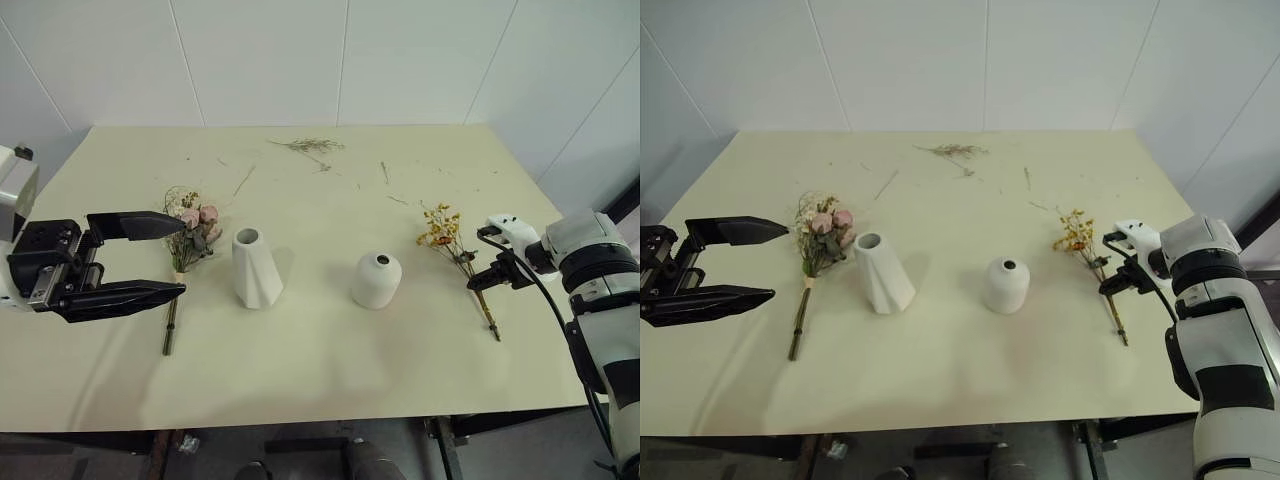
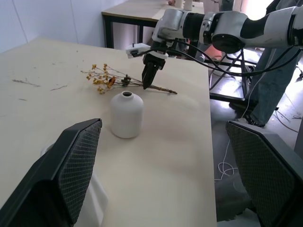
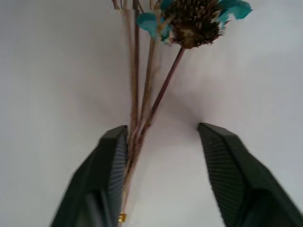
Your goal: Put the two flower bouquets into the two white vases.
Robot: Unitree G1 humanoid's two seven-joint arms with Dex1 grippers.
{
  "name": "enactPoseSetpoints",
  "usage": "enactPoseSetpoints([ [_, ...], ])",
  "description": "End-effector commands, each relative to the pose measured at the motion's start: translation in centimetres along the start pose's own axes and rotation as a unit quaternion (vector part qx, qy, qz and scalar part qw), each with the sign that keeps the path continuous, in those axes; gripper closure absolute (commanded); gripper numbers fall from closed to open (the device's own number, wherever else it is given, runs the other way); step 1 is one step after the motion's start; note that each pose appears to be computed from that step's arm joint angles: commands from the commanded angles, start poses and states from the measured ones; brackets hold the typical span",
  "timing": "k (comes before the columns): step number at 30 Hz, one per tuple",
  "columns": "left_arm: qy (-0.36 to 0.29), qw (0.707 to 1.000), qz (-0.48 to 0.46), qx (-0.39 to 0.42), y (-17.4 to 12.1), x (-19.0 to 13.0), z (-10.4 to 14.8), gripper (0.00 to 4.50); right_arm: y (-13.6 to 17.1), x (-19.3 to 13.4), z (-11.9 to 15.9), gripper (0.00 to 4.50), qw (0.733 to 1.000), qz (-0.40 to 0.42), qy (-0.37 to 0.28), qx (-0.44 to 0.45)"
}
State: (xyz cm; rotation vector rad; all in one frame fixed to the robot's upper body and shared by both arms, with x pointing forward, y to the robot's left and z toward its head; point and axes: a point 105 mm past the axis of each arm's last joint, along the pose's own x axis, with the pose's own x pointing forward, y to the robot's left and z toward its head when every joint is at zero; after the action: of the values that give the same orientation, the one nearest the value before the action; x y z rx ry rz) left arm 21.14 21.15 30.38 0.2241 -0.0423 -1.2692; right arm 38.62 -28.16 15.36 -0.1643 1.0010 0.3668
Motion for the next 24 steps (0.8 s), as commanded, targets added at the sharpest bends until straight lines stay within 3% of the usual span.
enactPoseSetpoints([
  [1, 0.006, 1.000, -0.003, 0.022, -0.4, 0.0, 0.8, 0.00, 0.7, 1.1, -0.7, 3.17, 1.000, 0.024, 0.015, 0.007],
  [5, 0.005, 1.000, -0.005, 0.017, -0.1, 0.1, 0.3, 0.00, 1.0, 0.9, -0.1, 4.49, 1.000, 0.027, 0.005, 0.003],
  [7, 0.004, 1.000, -0.006, 0.015, 0.1, 0.2, 0.1, 0.00, 0.9, 0.7, 0.1, 4.49, 1.000, 0.028, 0.000, -0.008],
  [12, -0.003, 1.000, -0.009, 0.007, 1.0, 0.2, -1.1, 0.00, 2.0, -1.8, 4.3, 4.49, 0.984, 0.079, -0.153, -0.044],
  [13, -0.002, 1.000, -0.008, 0.006, 1.2, 0.2, -1.5, 0.00, 2.3, -2.8, 5.6, 4.49, 0.972, 0.087, -0.208, -0.064],
  [15, -0.015, 1.000, 0.001, 0.023, 2.1, 0.2, -1.8, 0.00, 4.2, -6.8, 8.6, 4.49, 0.909, 0.138, -0.378, -0.108],
  [16, -0.027, 0.999, 0.008, 0.035, 2.6, 0.2, -1.7, 0.00, 4.7, -8.4, 9.1, 4.49, 0.883, 0.139, -0.431, -0.121],
  [20, -0.032, 0.996, 0.013, 0.086, 4.0, 0.4, -1.3, 0.00, 7.9, -11.9, 8.4, 4.49, 0.804, 0.160, -0.541, -0.188],
  [24, -0.025, 0.995, 0.002, 0.095, 4.7, 0.6, -1.5, 0.00, 10.0, -13.9, 8.1, 4.49, 0.754, 0.181, -0.604, -0.183],
])
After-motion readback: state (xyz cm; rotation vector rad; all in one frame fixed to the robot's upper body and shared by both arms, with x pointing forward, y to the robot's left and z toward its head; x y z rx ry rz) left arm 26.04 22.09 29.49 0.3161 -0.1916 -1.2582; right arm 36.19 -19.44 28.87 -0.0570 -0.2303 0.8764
